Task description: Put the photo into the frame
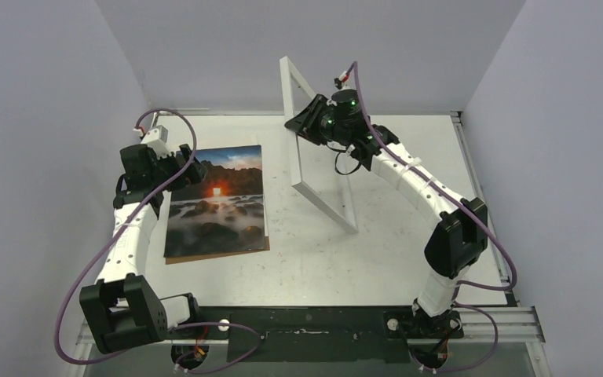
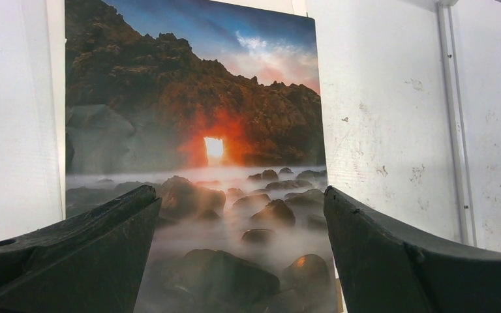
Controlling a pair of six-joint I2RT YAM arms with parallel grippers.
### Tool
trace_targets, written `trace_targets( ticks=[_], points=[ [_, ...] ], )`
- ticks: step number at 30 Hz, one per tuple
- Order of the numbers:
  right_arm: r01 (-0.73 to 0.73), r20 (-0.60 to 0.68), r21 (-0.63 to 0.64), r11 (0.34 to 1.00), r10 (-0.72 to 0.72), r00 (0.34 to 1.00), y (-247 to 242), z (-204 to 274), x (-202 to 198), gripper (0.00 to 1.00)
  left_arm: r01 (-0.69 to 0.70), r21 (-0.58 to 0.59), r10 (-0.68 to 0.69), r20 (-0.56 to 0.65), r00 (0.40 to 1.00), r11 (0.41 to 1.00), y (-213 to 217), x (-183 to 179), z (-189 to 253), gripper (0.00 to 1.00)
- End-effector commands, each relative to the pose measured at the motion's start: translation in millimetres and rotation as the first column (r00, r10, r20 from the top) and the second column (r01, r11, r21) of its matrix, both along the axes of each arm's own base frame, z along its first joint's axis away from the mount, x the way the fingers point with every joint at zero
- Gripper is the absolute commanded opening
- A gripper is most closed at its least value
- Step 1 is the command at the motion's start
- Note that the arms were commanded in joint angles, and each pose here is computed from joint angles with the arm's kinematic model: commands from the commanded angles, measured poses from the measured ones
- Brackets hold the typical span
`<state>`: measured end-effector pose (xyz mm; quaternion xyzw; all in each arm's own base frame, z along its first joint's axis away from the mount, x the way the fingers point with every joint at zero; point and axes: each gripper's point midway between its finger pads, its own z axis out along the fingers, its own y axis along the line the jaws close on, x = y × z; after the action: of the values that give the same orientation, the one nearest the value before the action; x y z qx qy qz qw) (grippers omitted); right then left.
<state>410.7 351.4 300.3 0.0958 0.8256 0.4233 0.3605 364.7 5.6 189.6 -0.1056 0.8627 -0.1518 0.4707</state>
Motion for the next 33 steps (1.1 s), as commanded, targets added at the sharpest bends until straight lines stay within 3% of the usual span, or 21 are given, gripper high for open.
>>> trace_targets(
  ticks=[1,10,13,25,33],
  points=[
    [-0.140,0.202,0.325,0.935,0.076,0.976,8.0,112.7,-18.2,0.07,0.012,-0.021,-0.011,0.049,0.999,1.000,-5.9,3.6,15.5,0.96],
    [-0.227,0.287,0.482,0.846,0.092,0.954,13.5,156.8,-29.1,0.07,0.020,-0.016,-0.019,0.059,0.998,1.000,-9.1,4.8,18.3,0.96],
    [-0.215,0.297,0.468,0.857,0.077,0.952,8.4,162.0,-29.5,0.07,0.021,-0.011,-0.021,0.063,0.998,1.000,-8.7,4.6,19.8,0.96],
    [0.006,0.108,0.480,0.877,-0.066,0.992,-74.8,63.9,-11.0,0.09,0.058,-0.005,-0.058,0.065,0.996,0.998,-17.6,2.2,20.3,0.96],
    [0.147,0.051,0.371,0.917,-0.178,0.983,-148.3,28.8,7.8,0.48,0.080,0.014,-0.081,0.063,0.995,0.997,-25.4,3.9,22.0,0.96]
  ],
)
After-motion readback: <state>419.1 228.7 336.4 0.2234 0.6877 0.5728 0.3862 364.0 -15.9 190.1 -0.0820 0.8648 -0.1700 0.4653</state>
